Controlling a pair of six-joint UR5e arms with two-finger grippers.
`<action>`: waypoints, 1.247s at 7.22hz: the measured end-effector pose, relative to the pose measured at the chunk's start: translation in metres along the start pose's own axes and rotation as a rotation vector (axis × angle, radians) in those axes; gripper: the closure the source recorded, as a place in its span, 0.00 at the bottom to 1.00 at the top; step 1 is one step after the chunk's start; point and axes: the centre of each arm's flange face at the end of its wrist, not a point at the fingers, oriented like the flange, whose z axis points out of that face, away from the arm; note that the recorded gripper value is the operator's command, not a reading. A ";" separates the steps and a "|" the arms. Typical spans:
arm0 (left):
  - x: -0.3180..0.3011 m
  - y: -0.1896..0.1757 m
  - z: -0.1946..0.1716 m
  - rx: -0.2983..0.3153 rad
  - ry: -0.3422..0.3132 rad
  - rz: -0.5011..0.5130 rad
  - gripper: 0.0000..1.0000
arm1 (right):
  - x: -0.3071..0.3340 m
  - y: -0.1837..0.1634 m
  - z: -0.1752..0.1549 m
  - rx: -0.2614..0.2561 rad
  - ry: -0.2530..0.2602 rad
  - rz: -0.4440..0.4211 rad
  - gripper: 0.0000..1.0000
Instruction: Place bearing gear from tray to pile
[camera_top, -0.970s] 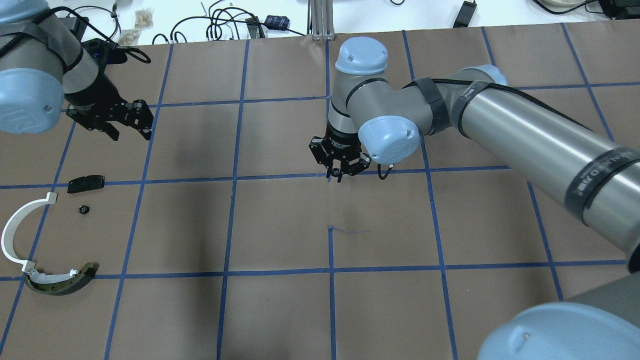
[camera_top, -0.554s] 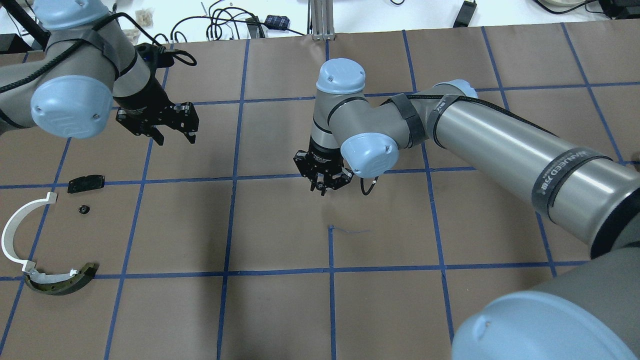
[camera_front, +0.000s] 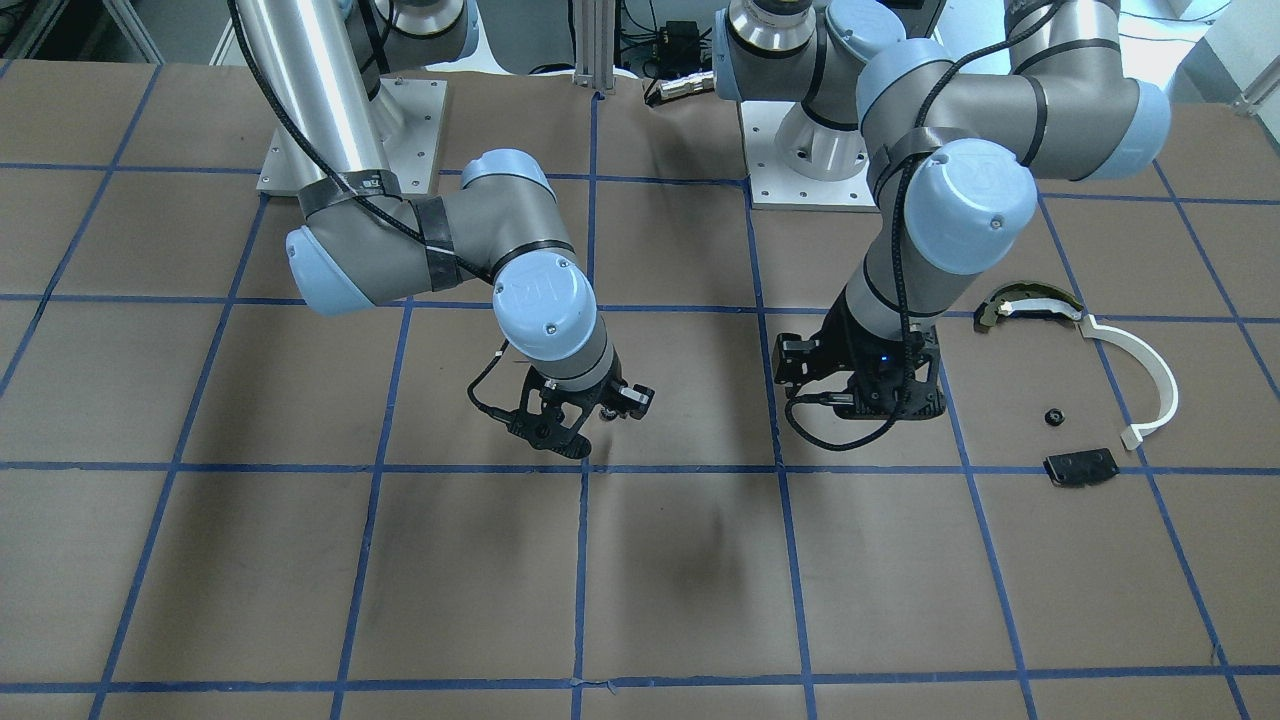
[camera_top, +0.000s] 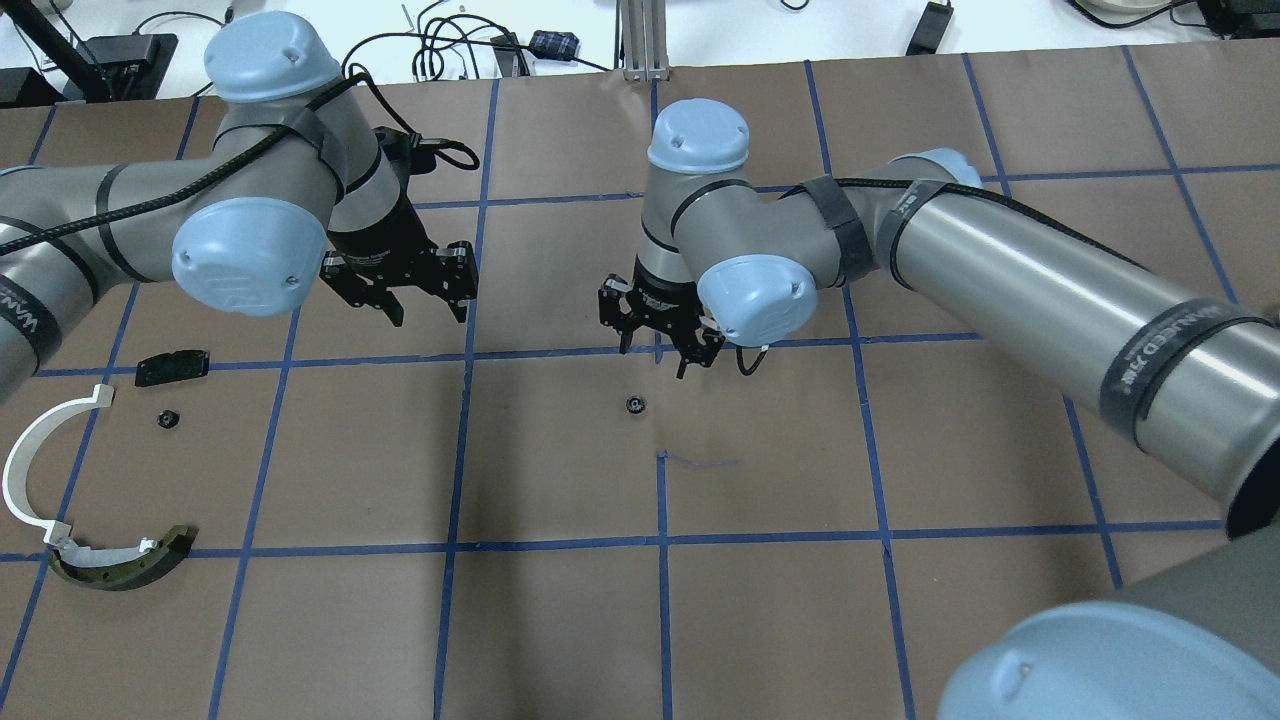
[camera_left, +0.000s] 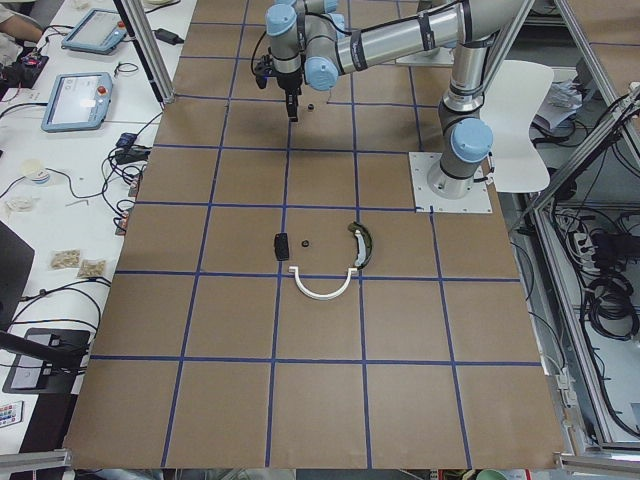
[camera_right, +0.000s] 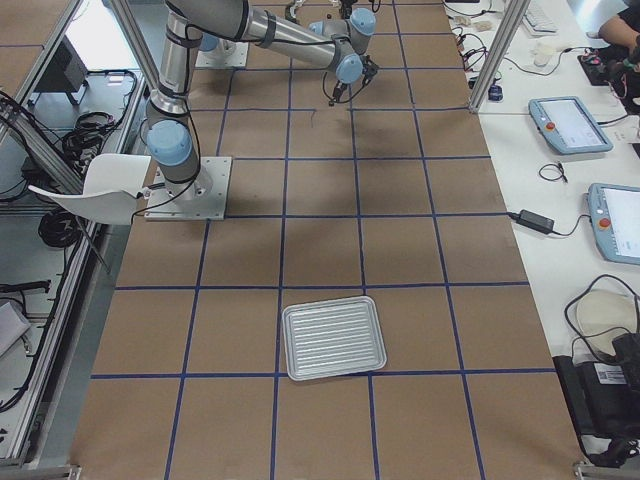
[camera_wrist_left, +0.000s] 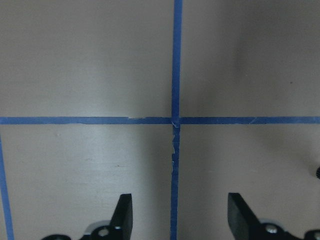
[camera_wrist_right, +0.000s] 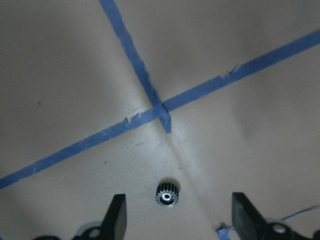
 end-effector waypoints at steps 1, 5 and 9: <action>0.027 0.006 0.008 -0.003 0.010 0.004 0.31 | 0.036 -0.038 -0.040 0.046 -0.004 -0.007 0.00; 0.154 0.021 0.081 0.017 0.038 -0.042 0.31 | 0.197 -0.073 -0.207 0.094 0.070 -0.134 0.00; 0.198 0.030 0.147 -0.014 -0.003 -0.038 0.31 | 0.215 -0.043 -0.245 0.121 0.099 -0.174 0.00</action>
